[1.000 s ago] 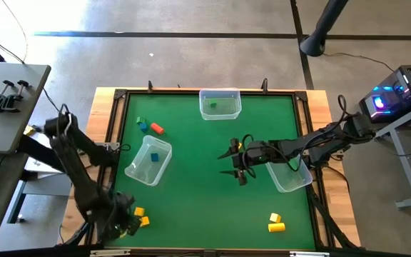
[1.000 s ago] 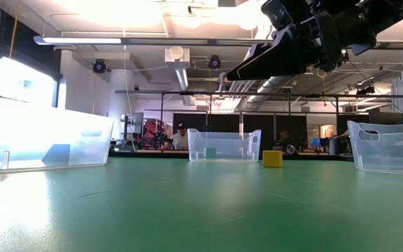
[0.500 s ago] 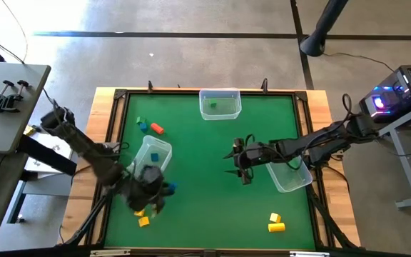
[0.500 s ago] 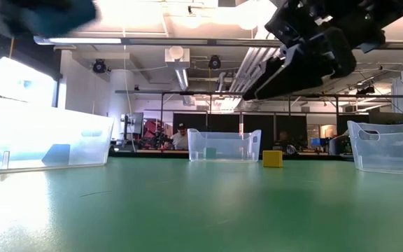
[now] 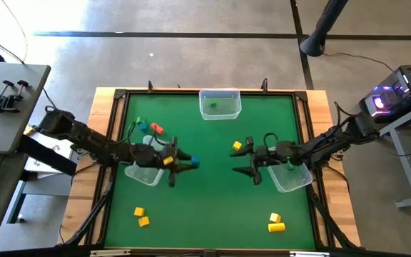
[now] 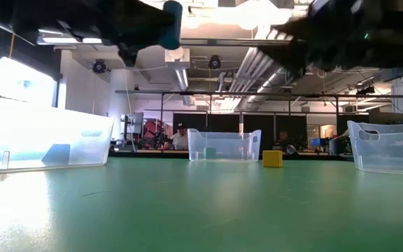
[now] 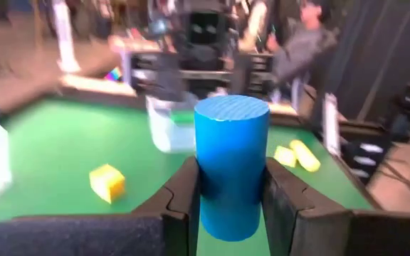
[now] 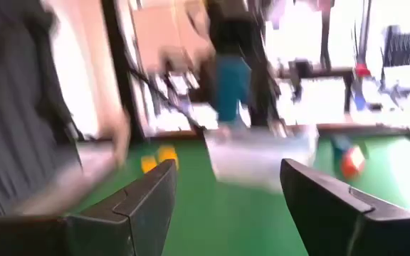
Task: Sort blocks by size
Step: Put the blue cylindrical block into the bottom right transparent bin
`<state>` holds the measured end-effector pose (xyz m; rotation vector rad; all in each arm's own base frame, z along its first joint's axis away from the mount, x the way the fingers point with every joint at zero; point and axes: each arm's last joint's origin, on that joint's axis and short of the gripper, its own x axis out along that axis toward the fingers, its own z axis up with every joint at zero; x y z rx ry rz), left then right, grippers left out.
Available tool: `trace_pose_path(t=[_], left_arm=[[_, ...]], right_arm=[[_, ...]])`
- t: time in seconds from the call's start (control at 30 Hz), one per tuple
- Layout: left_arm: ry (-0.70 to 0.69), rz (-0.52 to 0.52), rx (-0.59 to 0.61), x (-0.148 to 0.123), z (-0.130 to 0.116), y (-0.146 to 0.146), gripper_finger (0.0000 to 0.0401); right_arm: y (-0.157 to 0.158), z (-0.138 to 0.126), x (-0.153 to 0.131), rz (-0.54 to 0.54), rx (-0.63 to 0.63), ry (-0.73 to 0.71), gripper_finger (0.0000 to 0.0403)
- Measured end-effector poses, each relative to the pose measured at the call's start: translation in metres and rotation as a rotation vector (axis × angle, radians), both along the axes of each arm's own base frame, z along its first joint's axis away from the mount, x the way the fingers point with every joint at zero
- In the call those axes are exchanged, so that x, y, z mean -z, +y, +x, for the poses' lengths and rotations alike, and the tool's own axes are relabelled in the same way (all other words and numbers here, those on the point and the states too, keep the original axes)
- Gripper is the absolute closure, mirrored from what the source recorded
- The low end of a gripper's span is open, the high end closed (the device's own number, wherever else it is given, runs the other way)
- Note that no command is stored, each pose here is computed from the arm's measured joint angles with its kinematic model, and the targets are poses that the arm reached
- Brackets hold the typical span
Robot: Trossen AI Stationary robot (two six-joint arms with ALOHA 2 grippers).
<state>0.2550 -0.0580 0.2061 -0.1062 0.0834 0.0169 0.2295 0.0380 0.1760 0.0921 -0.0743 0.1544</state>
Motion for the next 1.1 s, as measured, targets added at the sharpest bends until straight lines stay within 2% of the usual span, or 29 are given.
trace_pose_path(t=[0.07,0.2,0.43,0.53,0.83,1.1], left_arm=[[-0.041,0.035,-0.001,-0.004,0.001,0.005,0.0322],[-0.073,0.060,0.040,-0.007,0.002,0.007,0.0322],[-0.029,0.111,0.068,-0.002,0.001,0.001,0.0321],[-0.025,0.144,0.094,0.002,0.002,-0.006,0.0320],[0.043,0.231,0.106,0.018,0.019,-0.025,0.0320],[0.082,0.246,0.100,0.029,0.032,-0.035,0.0320]], right_arm=[[0.002,0.000,-0.007,0.015,-0.007,-0.063,0.0155],[0.007,0.017,-0.025,-0.006,-0.010,-0.084,0.0155],[0.012,0.058,-0.053,-0.033,0.094,0.117,0.0155],[0.015,0.072,-0.060,-0.049,0.080,0.147,0.0155],[0.028,0.117,-0.055,-0.115,0.002,0.157,0.0155],[0.035,0.132,-0.047,-0.134,-0.130,0.269,0.0155]])
